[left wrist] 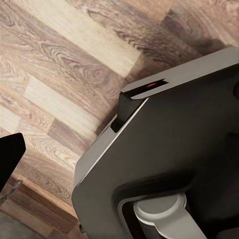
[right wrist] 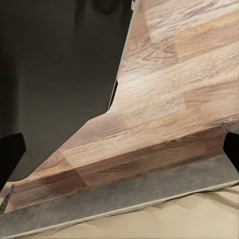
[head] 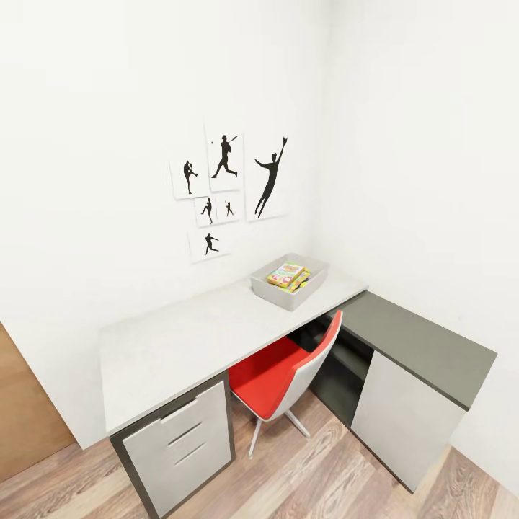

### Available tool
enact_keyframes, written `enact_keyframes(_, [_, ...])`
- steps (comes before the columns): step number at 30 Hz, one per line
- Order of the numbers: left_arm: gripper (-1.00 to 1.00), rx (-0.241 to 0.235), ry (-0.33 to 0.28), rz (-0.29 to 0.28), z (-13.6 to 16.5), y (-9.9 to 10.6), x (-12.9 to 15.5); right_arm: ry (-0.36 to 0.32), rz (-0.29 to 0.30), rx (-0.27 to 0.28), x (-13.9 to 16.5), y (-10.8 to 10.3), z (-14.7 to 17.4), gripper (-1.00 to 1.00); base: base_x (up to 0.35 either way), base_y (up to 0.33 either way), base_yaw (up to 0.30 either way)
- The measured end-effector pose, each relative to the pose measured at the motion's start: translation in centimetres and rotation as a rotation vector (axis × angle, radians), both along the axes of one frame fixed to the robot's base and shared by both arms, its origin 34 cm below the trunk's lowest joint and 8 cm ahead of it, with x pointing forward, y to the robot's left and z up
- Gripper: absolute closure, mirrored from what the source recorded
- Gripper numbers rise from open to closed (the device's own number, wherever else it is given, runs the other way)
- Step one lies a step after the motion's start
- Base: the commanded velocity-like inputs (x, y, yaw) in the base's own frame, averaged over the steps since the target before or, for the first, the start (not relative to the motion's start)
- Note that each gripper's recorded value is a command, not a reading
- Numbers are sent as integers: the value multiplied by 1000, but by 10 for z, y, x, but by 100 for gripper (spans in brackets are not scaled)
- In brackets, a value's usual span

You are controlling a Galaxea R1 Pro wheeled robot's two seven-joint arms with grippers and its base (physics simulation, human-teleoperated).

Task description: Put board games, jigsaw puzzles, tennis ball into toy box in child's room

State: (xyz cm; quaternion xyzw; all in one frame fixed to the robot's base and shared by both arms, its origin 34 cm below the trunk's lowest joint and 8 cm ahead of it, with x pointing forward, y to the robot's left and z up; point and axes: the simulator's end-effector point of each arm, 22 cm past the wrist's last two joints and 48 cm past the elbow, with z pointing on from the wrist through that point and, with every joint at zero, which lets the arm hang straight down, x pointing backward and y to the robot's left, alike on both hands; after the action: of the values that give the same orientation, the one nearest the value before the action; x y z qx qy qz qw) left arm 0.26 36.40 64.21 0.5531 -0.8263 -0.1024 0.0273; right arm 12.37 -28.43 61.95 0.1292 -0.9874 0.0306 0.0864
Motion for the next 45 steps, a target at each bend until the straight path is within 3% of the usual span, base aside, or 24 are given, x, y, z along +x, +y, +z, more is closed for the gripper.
enact_keyframes(45, [-100, 0, 0, -1, 0, 0, 1, -10, 2, 3, 1, 1, 0, -100, 0, 0, 0])
